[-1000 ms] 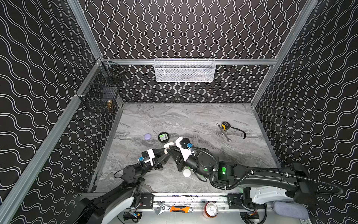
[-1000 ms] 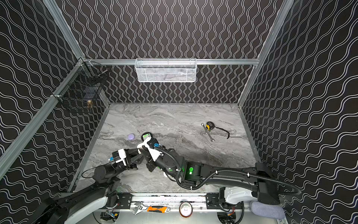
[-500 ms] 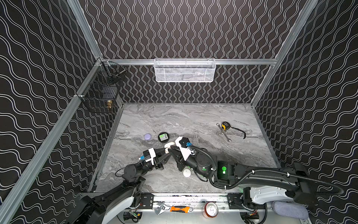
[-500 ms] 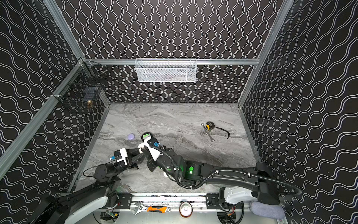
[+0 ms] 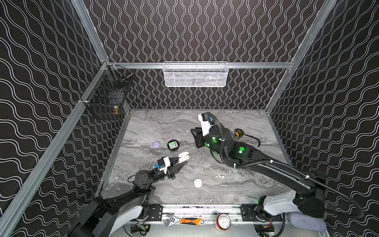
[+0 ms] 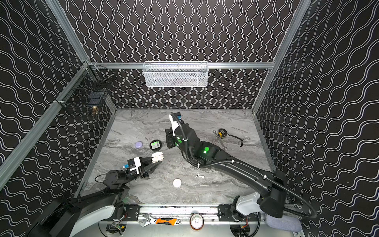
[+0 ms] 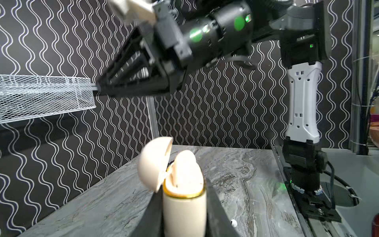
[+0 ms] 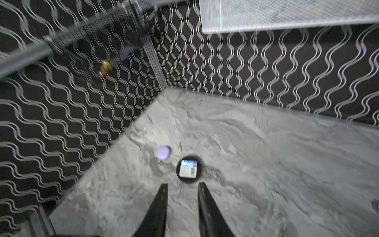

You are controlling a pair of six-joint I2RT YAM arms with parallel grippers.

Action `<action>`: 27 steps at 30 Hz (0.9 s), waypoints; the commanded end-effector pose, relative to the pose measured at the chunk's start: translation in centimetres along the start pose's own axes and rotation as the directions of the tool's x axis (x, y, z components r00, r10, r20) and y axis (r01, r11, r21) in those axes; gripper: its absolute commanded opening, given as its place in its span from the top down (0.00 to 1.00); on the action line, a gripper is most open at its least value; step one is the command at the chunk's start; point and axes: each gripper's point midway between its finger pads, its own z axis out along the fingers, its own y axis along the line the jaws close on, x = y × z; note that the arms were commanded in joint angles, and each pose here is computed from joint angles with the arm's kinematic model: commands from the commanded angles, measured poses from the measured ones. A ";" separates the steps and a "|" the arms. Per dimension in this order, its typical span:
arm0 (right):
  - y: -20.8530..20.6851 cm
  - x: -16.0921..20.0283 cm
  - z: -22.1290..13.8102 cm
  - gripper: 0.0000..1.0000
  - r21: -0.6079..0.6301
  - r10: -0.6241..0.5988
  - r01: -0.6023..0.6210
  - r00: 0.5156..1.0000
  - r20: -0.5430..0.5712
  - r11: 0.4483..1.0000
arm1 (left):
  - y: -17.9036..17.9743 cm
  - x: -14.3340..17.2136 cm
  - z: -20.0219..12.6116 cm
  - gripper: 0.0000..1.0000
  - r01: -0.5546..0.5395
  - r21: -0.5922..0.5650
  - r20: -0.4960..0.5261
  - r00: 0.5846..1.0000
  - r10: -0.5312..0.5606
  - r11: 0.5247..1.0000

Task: Insert wireless bluetooth earbuds into charging case
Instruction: Close the charging case.

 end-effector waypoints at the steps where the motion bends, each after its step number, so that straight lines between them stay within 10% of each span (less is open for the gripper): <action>1: 1.6 2.5 0.2 0.63 -0.105 -0.009 -0.003 0.994 -0.112 0.994 | -0.5 -1.2 0.2 1.00 -0.034 0.035 0.040 0.999 0.033 0.999; 27: 4.5 7.7 -2.5 0.60 -0.166 -0.098 0.067 0.977 -0.187 0.984 | 1.6 1.0 1.0 1.00 0.064 -0.050 -0.054 0.996 -0.067 0.997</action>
